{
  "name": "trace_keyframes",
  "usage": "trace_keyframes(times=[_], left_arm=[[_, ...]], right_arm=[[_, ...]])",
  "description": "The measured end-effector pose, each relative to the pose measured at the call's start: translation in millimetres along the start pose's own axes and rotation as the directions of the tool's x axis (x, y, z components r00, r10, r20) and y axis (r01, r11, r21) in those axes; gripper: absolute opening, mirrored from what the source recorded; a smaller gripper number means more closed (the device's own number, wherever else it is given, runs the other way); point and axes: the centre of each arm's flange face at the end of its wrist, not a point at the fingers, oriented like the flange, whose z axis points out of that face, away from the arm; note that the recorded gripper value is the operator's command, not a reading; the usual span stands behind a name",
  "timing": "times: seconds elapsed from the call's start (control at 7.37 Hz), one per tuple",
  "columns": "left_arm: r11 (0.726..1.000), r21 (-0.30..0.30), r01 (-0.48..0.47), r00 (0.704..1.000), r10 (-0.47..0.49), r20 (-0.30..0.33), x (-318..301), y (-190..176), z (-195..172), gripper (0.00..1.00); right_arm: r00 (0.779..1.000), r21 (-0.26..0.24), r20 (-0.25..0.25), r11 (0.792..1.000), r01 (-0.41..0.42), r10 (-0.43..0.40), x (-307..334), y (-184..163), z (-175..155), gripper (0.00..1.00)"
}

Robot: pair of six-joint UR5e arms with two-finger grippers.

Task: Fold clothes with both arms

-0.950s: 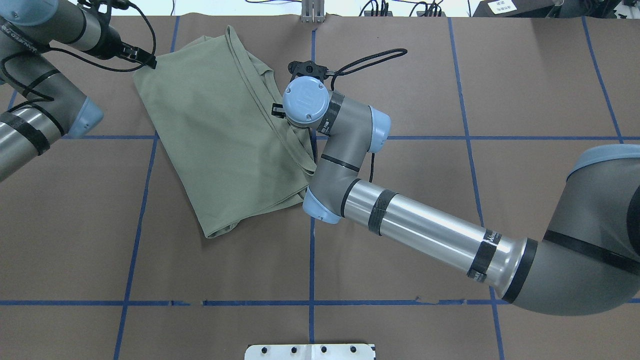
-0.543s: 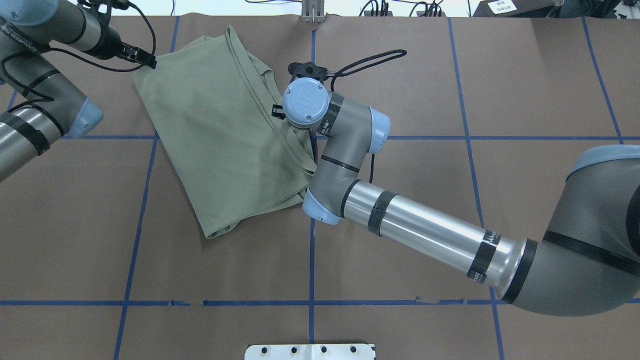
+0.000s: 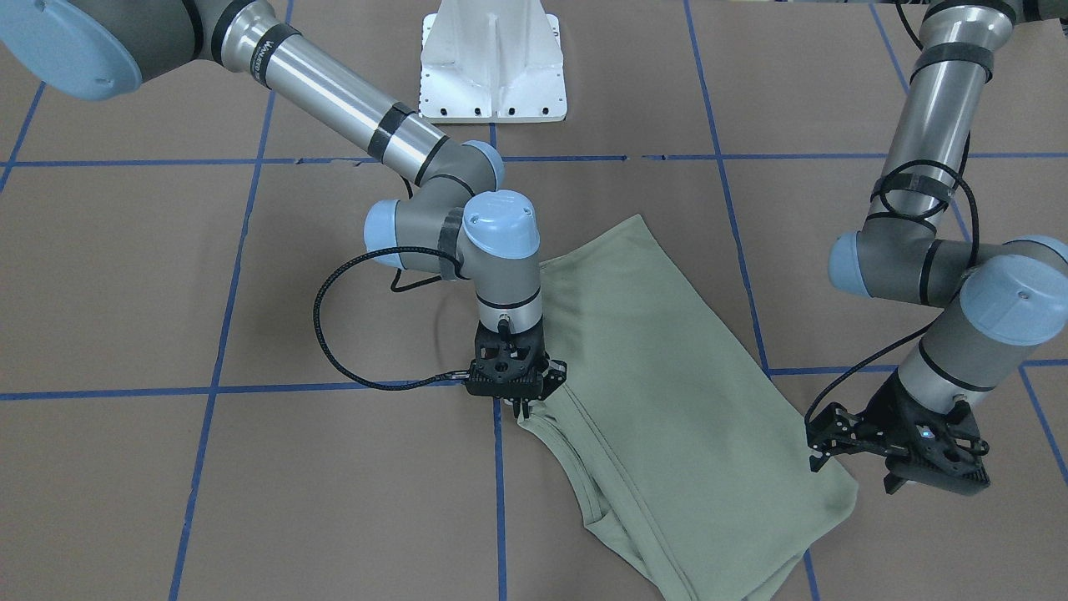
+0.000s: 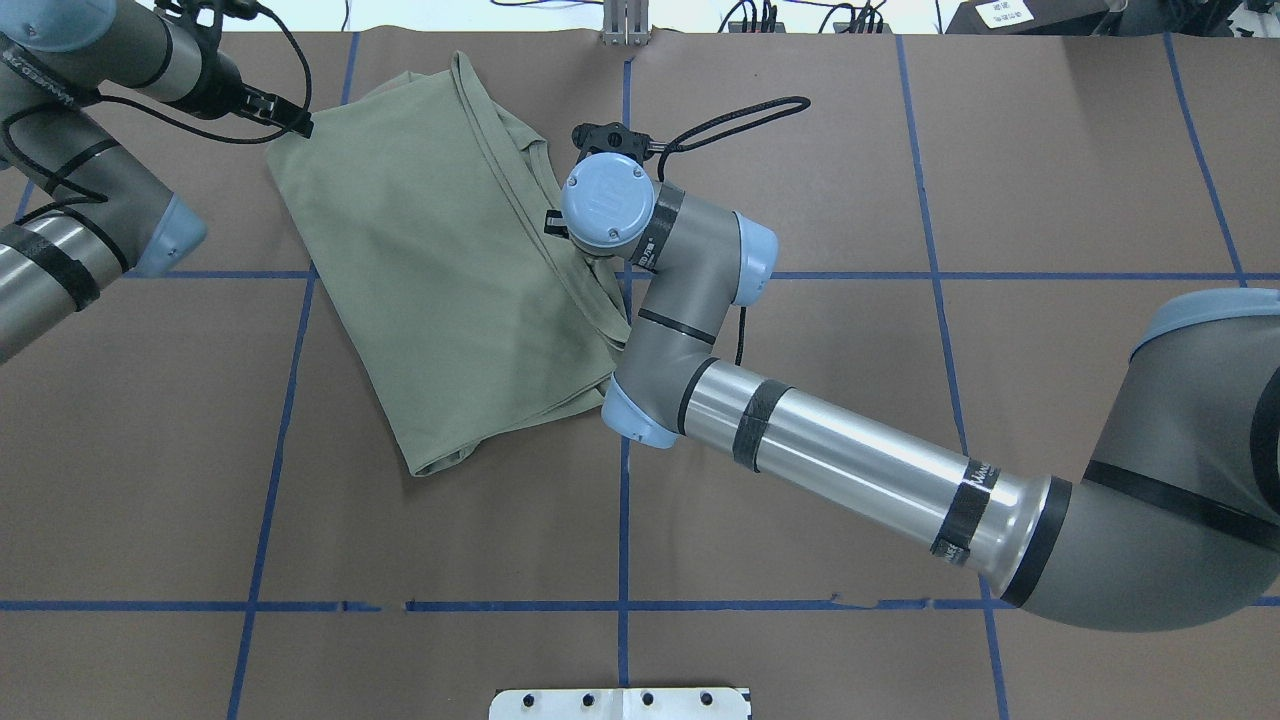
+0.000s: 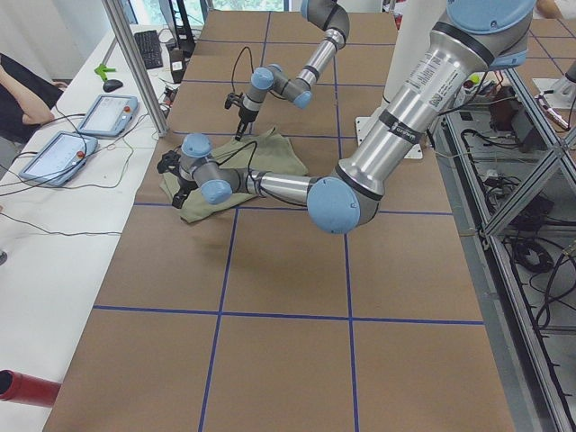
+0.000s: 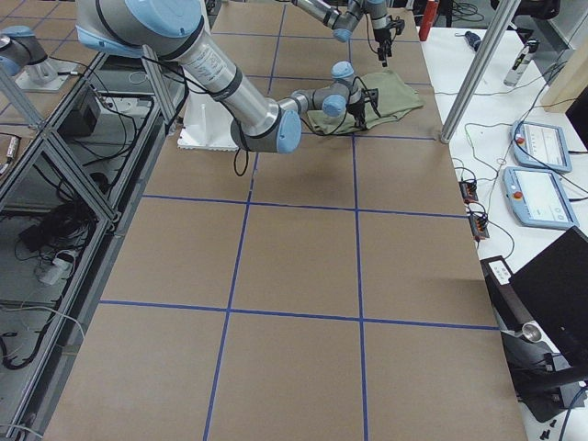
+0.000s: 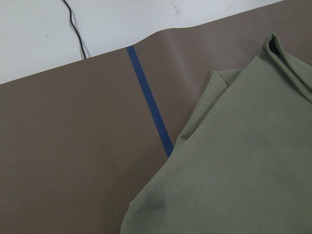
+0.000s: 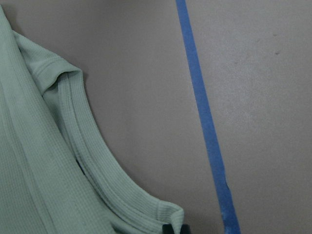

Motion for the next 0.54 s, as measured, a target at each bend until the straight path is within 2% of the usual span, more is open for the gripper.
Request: trace_keyframes(times=[0.27,0.54], left_arm=[[1.0,0.0,0.001,1.0,-0.001,-0.001,0.1,0.1,0.0,1.0],[1.0,-0.001,0.001,1.0,-0.001,-0.001,0.1,0.1,0.0,1.0]], right_arm=[[1.0,-0.004,0.02,1.0,0.0,0.0,3.9,-11.8,-10.0,0.0],[0.998,-0.008,0.058,1.0,-0.001,0.002,54.8,-8.5,-25.9,0.0]])
